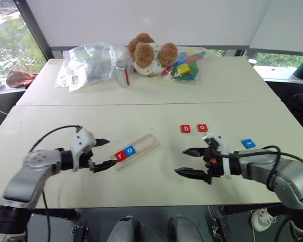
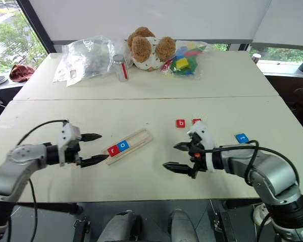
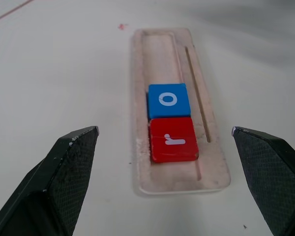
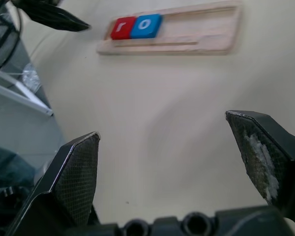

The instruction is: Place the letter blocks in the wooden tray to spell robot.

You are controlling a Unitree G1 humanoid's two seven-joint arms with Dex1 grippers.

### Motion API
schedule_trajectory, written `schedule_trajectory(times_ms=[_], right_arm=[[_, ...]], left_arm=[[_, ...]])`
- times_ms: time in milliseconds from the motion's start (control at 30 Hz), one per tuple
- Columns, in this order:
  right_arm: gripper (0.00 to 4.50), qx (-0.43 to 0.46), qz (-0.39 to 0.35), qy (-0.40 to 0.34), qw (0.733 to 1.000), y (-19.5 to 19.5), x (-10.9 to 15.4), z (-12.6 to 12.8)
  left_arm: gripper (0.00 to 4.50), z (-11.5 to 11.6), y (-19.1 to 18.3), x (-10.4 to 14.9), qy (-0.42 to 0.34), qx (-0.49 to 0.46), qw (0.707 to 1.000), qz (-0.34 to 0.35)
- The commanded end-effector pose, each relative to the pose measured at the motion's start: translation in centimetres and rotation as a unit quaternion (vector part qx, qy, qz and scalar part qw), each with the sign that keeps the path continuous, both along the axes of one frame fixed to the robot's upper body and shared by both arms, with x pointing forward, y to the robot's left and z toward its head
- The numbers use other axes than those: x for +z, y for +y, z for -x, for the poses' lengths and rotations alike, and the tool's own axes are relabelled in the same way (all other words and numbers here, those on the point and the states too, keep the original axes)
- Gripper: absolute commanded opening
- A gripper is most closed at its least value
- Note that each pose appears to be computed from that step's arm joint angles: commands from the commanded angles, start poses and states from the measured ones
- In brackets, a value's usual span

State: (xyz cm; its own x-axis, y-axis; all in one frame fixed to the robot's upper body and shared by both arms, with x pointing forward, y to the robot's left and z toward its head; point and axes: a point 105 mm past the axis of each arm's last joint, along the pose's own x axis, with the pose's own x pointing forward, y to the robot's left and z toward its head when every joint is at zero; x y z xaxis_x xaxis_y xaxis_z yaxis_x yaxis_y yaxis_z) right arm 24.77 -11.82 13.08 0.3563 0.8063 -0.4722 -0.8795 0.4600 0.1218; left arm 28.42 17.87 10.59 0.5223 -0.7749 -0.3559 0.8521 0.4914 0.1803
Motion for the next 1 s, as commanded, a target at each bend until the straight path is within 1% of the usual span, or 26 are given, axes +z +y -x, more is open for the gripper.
schedule_trajectory(times_ms=[33, 267, 400, 533, 800, 867, 933, 967, 1000], right_arm=[[4.45, 0.006, 0.009, -0.017, 1.0, 0.2, 0.4, 0.1], [4.45, 0.001, 0.011, -0.016, 1.0, 0.0, 0.2, 0.1], [4.45, -0.005, 0.011, -0.02, 1.0, -0.2, 0.2, -0.2], [4.45, -0.013, 0.012, -0.022, 1.0, -0.5, 0.2, -0.2], [4.45, -0.021, 0.015, -0.021, 0.999, -0.8, 0.0, -0.1], [4.5, -0.022, 0.015, -0.021, 0.999, -0.9, 0.0, -0.1], [4.5, -0.024, 0.015, -0.021, 0.999, -1.0, 0.0, -0.1], [4.5, -0.026, 0.017, -0.021, 0.999, -1.1, 0.0, -0.1], [4.5, -0.031, 0.019, -0.022, 0.999, -1.3, 0.0, -0.2]], left_arm=[[4.5, -0.3, -0.3, -0.4, -0.028, -0.004, 0.999, -0.015], [4.5, -0.8, -0.2, -2.1, -0.034, 0.003, 0.999, -0.023], [4.5, -0.3, -1.0, -3.4, -0.018, -0.018, 0.999, -0.031], [4.5, 0.9, -1.5, -4.7, 0.009, -0.037, 0.999, -0.036], [4.5, 0.7, -0.8, -5.3, 0.025, -0.018, 0.999, -0.028], [3.96, 0.7, -0.8, -5.3, 0.027, -0.021, 0.999, -0.026], [3.18, 0.6, -0.7, -5.2, 0.026, -0.022, 0.999, -0.025], [3.09, 0.4, -0.7, -5.1, 0.025, -0.022, 0.999, -0.025], [3.09, 0.2, -0.7, -5.0, 0.023, -0.023, 0.999, -0.024]])
